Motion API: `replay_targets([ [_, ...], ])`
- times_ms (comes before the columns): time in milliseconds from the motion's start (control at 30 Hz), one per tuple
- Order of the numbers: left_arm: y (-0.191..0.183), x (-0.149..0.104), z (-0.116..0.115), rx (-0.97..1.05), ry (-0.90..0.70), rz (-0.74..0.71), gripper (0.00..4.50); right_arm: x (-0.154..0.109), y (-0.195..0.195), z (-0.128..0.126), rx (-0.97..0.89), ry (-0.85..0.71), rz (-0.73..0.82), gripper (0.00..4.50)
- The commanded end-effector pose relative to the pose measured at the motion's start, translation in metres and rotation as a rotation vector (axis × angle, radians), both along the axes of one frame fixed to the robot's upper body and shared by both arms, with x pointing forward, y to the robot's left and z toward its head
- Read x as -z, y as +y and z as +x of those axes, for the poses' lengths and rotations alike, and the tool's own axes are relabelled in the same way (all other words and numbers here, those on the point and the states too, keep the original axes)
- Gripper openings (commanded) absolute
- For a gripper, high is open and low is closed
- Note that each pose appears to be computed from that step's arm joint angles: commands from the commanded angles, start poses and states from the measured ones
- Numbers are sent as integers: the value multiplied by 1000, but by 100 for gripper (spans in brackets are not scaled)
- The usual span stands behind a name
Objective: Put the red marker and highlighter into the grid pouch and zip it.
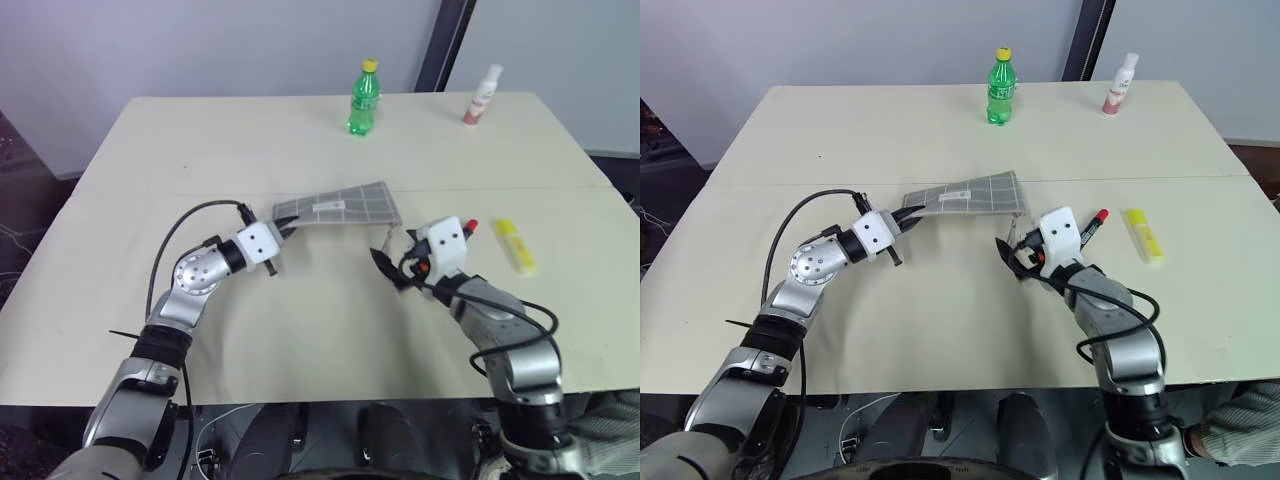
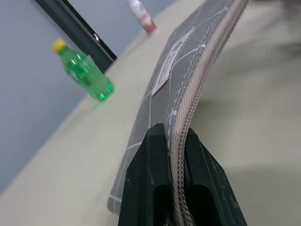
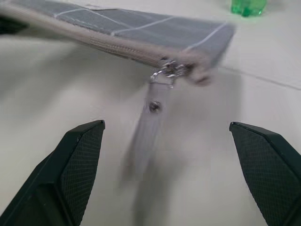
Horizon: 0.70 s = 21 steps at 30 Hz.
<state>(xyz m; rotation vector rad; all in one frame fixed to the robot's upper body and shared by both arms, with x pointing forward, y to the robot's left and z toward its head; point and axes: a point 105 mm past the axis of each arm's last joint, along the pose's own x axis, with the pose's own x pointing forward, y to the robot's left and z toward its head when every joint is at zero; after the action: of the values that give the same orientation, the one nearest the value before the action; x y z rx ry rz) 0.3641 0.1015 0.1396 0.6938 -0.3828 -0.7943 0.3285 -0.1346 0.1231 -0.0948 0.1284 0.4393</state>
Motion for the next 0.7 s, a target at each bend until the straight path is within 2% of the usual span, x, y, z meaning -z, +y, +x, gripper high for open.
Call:
replay_targets([
  [33, 3, -25, 2, -12, -61, -18, 0, -11, -3, 10, 46, -21, 75, 441],
  [133, 4, -24, 3, -18, -59, -8, 0, -20, 2, 14, 24, -43, 125, 441],
  [233, 1, -21, 2, -14, -56, 2, 0, -28, 10, 13, -19, -43, 205, 353],
  [433, -2, -14, 1, -12, -47, 14, 0, -20, 20, 17, -42, 7, 196, 37],
  [467, -2, -14, 1, -12, -48, 16, 0, -19, 20, 17, -36, 10, 196, 6],
  [633, -3, -13, 1, -13, -47, 22, 0, -21, 21, 18, -54, 3, 137, 6],
  [667, -4, -12, 0, -10, -46, 24, 0, -20, 22, 17, -75, -12, 59, 6],
  [700, -7, -10, -1, -1, -42, 29, 0, -18, 25, 16, -116, -40, -82, 6],
])
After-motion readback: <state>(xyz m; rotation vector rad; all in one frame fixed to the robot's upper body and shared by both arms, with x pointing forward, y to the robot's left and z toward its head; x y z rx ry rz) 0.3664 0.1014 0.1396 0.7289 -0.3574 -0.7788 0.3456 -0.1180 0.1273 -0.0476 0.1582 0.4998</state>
